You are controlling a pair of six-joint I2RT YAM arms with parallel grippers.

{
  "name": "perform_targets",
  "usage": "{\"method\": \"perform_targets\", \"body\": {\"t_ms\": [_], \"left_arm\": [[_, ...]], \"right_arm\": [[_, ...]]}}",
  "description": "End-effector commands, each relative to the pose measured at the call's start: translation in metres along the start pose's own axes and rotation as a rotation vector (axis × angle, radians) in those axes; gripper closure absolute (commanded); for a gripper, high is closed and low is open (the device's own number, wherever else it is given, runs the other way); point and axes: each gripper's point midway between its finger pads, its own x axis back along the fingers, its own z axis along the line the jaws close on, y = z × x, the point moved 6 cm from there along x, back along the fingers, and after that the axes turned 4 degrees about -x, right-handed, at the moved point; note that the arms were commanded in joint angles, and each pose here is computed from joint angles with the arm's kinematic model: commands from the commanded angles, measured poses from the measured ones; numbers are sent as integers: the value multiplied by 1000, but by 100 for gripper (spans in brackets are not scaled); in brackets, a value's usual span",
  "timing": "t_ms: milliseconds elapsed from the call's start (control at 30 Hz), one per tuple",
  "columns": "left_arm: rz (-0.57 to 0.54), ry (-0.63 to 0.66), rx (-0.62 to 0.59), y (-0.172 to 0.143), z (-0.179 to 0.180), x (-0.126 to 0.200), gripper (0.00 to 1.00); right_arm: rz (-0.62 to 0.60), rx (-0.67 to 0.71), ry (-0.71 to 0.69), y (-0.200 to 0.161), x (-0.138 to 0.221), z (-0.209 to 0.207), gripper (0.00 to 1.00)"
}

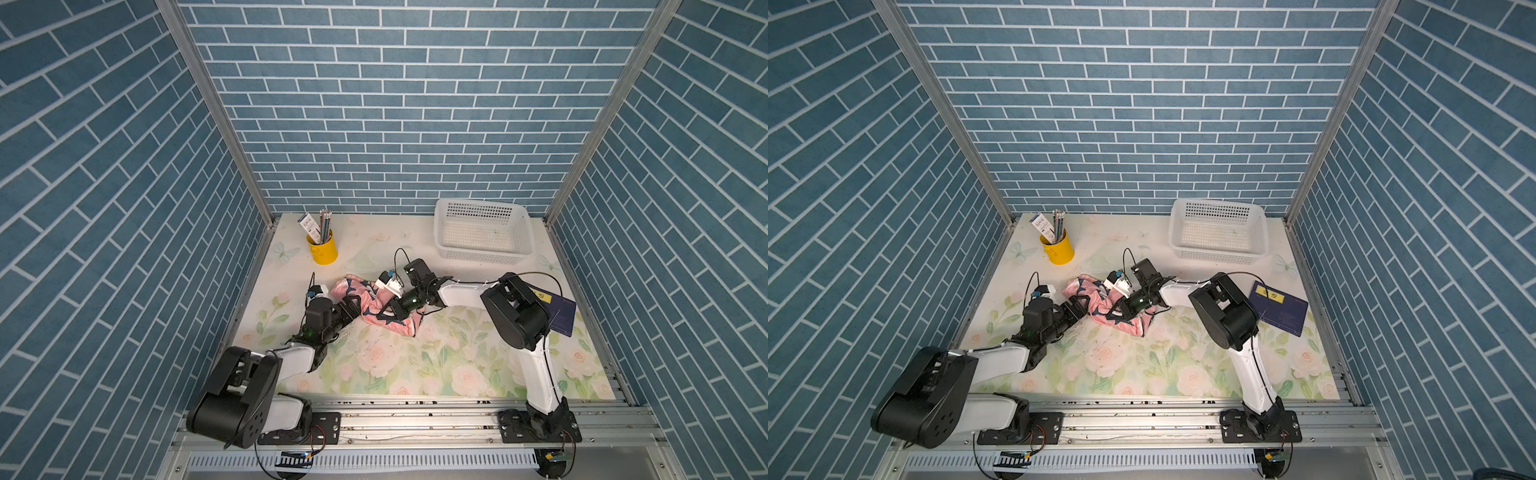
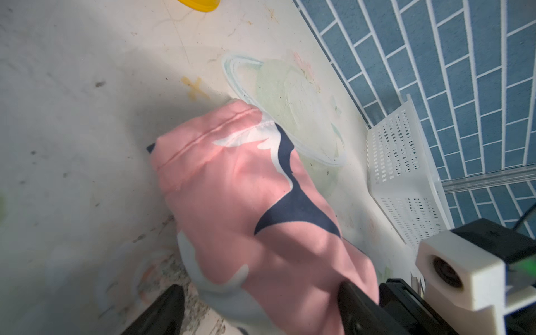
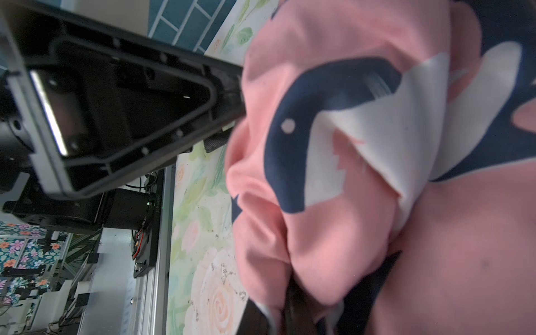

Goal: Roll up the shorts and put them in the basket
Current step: Roll the shorts at the center of the board.

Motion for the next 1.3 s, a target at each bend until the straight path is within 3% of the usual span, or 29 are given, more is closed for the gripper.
{"method": "perform_targets", "body": {"t_ms": [0,167,233,333,400,500,567,667,767,900,1033,1267], "left_arm": [[-33,-96,-21,12,-20,-14,14],[24,-71,-30,10,-21,-38,20],[50,-51,-26,8,-18,-45,27],[81,-17,-18,6,-14,-52,56],[94,3,-10,5,-12,-54,82],[125,25,-12,4,-12,-56,100],[133,36,-19,10,-18,-58,100],[174,79,-17,13,-21,-60,100],[224,128,-18,15,-22,-63,100],[289,186,-4,11,-18,-66,100],[337,195,12,7,-20,-70,100],[359,233,1,9,-20,-71,100]], "right_arm": [[110,-192,4,-35,-16,-16,100],[109,-242,15,-37,-17,-22,100],[106,-249,18,-37,-16,-24,100],[94,-256,21,-33,-13,-25,100],[81,-270,27,-31,-9,-28,100],[65,-277,10,-28,-2,-30,99],[51,-277,-36,-25,6,-33,90],[36,-189,-230,-17,24,-32,66],[3,-76,-406,-10,46,-26,57],[-43,113,-655,2,71,-6,52],[-69,400,-822,6,65,34,47],[-133,675,-843,6,33,71,45]]}}
